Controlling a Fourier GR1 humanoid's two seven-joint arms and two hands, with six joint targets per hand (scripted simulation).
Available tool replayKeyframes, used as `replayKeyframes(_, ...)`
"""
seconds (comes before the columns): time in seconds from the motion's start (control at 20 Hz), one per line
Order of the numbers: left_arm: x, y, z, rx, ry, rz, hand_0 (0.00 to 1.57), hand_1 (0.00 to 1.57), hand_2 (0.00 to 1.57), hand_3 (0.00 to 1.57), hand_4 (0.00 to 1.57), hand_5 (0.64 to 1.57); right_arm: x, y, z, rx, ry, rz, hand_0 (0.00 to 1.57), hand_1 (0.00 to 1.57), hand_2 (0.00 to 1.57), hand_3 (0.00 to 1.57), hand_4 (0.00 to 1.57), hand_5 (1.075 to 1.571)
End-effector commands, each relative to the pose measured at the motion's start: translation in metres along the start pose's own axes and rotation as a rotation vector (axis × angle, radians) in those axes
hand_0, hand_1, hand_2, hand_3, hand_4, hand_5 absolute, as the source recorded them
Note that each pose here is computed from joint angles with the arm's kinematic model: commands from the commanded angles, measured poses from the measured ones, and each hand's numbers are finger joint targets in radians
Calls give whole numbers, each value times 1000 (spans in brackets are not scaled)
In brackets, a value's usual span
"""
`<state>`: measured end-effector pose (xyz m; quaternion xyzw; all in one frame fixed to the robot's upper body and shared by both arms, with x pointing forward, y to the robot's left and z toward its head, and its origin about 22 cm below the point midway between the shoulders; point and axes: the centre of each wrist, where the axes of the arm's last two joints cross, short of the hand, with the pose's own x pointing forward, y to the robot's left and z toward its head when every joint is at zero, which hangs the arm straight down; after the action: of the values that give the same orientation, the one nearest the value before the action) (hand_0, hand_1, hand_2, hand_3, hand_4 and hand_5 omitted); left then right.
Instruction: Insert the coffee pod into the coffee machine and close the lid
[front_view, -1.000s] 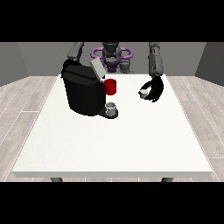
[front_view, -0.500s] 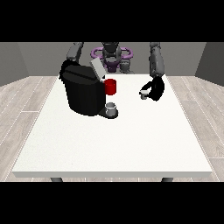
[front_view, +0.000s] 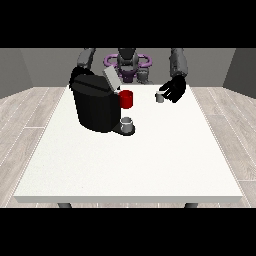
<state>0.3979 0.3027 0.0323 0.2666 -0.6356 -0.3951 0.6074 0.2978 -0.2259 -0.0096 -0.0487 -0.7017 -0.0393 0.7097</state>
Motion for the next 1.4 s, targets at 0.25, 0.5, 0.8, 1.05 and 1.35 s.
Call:
replayKeyframes(0.25, 38, 49, -23, -39, -67, 6, 1252, 1252, 1329, 1292, 573, 1571, -8, -6, 5, 23, 23, -10, 0, 0, 0, 0, 476, 1571)
replayKeyframes(0.5, 61, 55, -35, 20, -78, 4, 1255, 1255, 1332, 1288, 556, 1571, 5, 11, 2, 50, -21, -28, 0, 0, 0, 0, 504, 1571)
replayKeyframes(0.8, 85, 117, -42, 117, -102, -16, 1017, 1017, 1206, 1226, 503, 1571, 13, -2, -5, 64, -71, -1, 0, 0, 0, 0, 507, 1571)
replayKeyframes(1.05, 107, 150, -49, 186, -91, 35, 1239, 1239, 1262, 1198, 476, 1571, 34, 33, -6, 108, -122, 1, 0, 0, 0, 0, 502, 1571)
replayKeyframes(1.35, 123, 176, -48, 230, -137, -20, 1278, 1278, 1332, 1265, 519, 1571, 54, 2, -22, 95, -178, 14, 0, 0, 0, 0, 459, 1571)
